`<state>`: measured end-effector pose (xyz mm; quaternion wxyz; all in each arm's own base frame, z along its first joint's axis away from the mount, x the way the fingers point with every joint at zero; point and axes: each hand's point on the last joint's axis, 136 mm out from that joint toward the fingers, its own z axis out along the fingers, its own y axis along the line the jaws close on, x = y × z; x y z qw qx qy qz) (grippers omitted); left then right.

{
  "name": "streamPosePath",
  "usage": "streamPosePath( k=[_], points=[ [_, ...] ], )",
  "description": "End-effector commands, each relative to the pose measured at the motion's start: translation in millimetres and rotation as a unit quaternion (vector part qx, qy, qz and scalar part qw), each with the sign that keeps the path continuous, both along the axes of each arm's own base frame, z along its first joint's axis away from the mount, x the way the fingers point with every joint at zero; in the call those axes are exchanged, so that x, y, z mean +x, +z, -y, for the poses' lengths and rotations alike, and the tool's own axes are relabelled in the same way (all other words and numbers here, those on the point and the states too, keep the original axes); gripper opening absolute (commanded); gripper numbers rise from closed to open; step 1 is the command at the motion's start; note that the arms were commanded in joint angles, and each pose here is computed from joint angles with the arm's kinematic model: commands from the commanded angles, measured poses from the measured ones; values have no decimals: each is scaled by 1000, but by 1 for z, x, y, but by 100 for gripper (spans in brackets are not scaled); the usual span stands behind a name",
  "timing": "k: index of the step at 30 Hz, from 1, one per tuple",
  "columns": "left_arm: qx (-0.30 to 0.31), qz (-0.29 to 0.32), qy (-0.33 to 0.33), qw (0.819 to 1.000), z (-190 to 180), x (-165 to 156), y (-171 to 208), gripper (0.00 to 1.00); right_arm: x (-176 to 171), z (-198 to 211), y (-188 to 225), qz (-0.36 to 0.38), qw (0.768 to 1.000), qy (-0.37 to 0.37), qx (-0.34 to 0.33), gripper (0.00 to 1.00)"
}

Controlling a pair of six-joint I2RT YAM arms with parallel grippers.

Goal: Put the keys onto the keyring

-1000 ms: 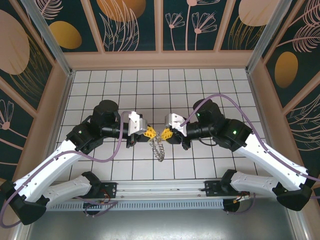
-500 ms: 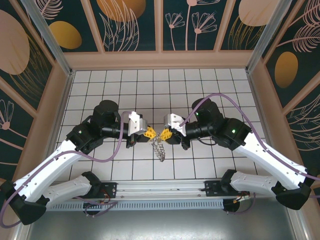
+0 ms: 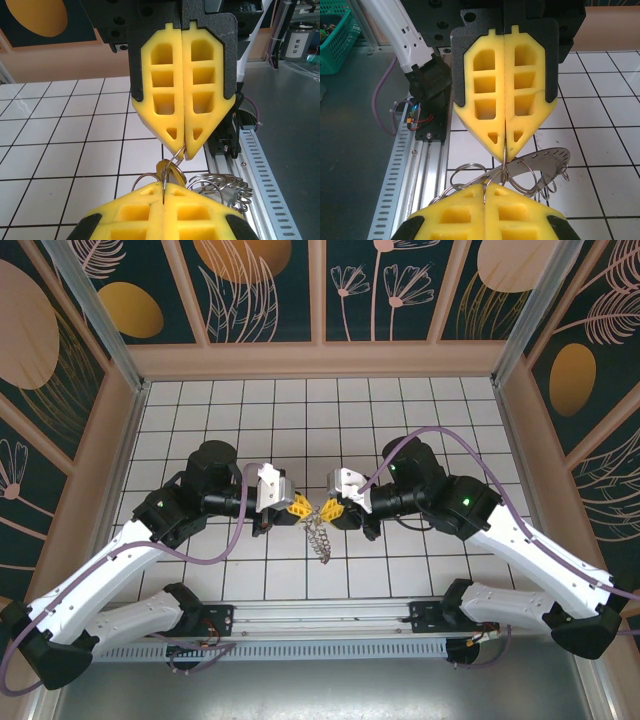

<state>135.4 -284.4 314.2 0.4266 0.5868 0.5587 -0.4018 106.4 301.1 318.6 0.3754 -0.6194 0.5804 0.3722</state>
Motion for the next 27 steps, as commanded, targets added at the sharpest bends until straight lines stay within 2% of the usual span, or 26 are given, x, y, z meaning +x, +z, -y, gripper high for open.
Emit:
streamPosePath(
  k=[1, 11, 21, 27],
  points=[
    [-30, 40, -6, 999, 0, -2, 24, 0, -8, 1, 9, 1, 1000, 15, 4, 0],
    [-28, 30, -1, 999, 5, 5, 22, 0, 4, 7, 8, 25, 999, -18, 10, 0],
    [-28, 14, 34, 999, 0, 9, 3, 0, 11, 8, 13, -2, 999, -35, 15, 0],
    [-35, 14, 50, 998, -6, 8, 2, 0, 40, 20, 2, -17, 992, -120, 14, 0]
  ],
)
